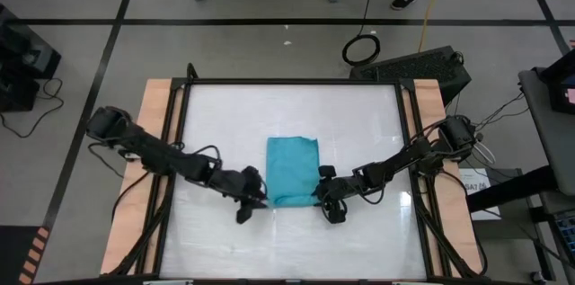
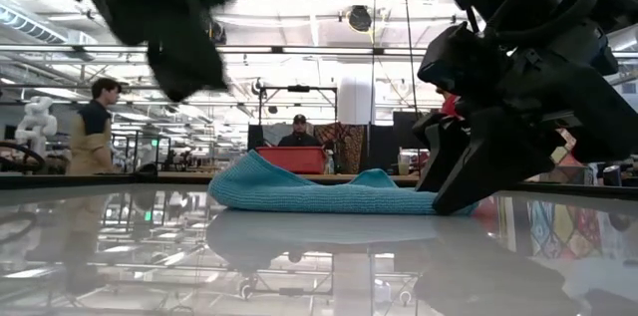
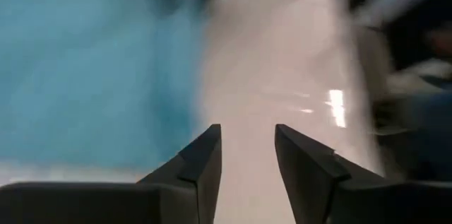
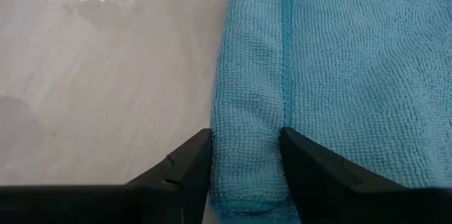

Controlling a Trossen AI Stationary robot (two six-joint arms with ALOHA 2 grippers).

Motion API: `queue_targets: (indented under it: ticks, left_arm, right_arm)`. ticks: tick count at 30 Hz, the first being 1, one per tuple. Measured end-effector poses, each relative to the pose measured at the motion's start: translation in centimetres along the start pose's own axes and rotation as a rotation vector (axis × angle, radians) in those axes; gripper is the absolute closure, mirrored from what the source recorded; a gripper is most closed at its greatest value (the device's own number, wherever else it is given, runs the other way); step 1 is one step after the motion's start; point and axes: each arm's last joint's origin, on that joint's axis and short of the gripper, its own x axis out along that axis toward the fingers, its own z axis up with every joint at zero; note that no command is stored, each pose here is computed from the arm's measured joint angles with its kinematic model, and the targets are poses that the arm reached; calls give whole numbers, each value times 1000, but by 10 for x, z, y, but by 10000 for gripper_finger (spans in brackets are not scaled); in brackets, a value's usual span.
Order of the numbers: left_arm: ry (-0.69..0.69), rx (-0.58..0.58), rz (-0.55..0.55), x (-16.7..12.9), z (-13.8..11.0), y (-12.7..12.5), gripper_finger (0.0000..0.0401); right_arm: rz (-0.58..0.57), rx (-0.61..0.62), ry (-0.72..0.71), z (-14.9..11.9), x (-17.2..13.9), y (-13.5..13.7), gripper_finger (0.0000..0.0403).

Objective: Roll towel
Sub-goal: Roll the light blue towel

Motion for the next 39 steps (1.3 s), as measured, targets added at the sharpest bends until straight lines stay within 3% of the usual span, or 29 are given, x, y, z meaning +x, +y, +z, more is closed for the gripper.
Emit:
queue_targets:
  ticks: [2,4,8,13,27,34,39]
  left_arm:
    - [-71,124,-94,-3,5,-13,262]
    - [-106,184,-120,-3,8,-17,262]
    - [-61,187,-143,4,10,-3,262]
    - [-43,176,-253,19,12,6,262]
    - [74,172,-166,66,2,40,262]
    - [157,169,-27,65,-4,60,262]
    - [219,198,-9,62,-9,61,262]
  right_arm:
    - [-2,4,-2,0,0,0,241]
    - [-1,15,-4,1,0,-2,241]
    - [-7,49,-10,2,1,-6,241]
    - [-12,72,-13,2,1,-9,241]
    - [-17,96,-14,2,1,-9,241]
    - [-19,99,-14,2,1,-9,241]
    - [-19,98,-12,2,1,-9,241]
